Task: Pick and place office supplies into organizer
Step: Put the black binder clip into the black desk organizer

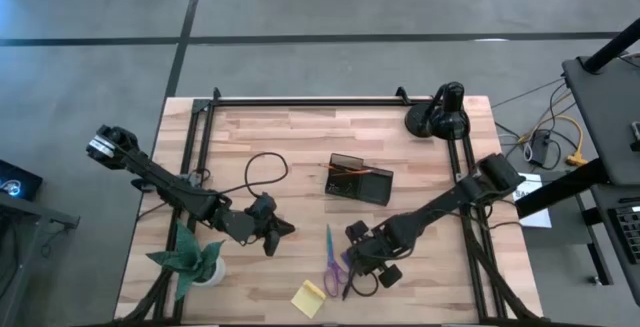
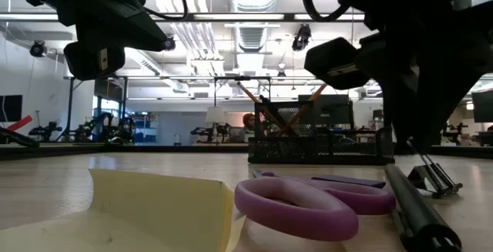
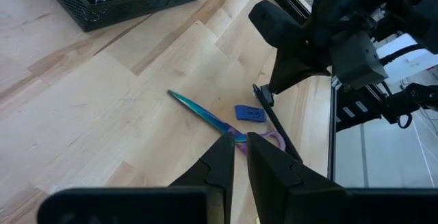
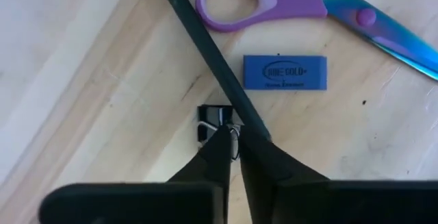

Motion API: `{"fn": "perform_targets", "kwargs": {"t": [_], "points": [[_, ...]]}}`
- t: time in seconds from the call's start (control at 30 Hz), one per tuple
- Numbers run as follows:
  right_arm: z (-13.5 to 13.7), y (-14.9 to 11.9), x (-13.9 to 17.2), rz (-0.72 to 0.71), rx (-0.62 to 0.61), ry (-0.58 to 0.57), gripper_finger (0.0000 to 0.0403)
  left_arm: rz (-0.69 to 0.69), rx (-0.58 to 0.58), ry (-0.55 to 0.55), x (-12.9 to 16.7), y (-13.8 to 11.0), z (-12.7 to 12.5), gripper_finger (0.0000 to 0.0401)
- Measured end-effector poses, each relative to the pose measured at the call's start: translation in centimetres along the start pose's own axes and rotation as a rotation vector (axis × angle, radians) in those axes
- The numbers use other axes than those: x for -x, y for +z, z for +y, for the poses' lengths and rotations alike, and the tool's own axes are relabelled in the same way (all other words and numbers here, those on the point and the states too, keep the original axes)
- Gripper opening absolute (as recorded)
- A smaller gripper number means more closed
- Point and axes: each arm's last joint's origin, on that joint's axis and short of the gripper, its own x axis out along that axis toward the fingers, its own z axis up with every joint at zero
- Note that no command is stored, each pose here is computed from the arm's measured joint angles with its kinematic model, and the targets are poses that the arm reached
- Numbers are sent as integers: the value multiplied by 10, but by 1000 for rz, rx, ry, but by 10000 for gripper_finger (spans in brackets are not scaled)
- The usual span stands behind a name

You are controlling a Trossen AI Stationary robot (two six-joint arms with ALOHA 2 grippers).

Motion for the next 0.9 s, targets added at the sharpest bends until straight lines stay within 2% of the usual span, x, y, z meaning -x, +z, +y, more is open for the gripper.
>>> {"fn": "perform_targets", "kwargs": {"t": [0.13, 0.33, 0.43, 0.6, 0.7, 0.9], "points": [[0, 0, 1, 8, -4, -35, 10, 0, 0, 1, 0, 0, 0, 25], [-7, -4, 12, 44, -7, -241, 7, 0, 0, 1, 0, 0, 0, 25], [-16, 1, 32, -20, -31, -364, 7, -1, 1, 2, 0, 0, 0, 25], [-54, 0, 47, -41, -170, -551, 8, -10, 7, 11, -2, 3, 2, 25], [-85, -8, 49, -38, -272, -587, 8, -16, 11, 18, -2, 5, 3, 25], [-126, -25, 44, 39, -315, -615, 8, -17, 12, 18, -2, 5, 4, 25]]}}
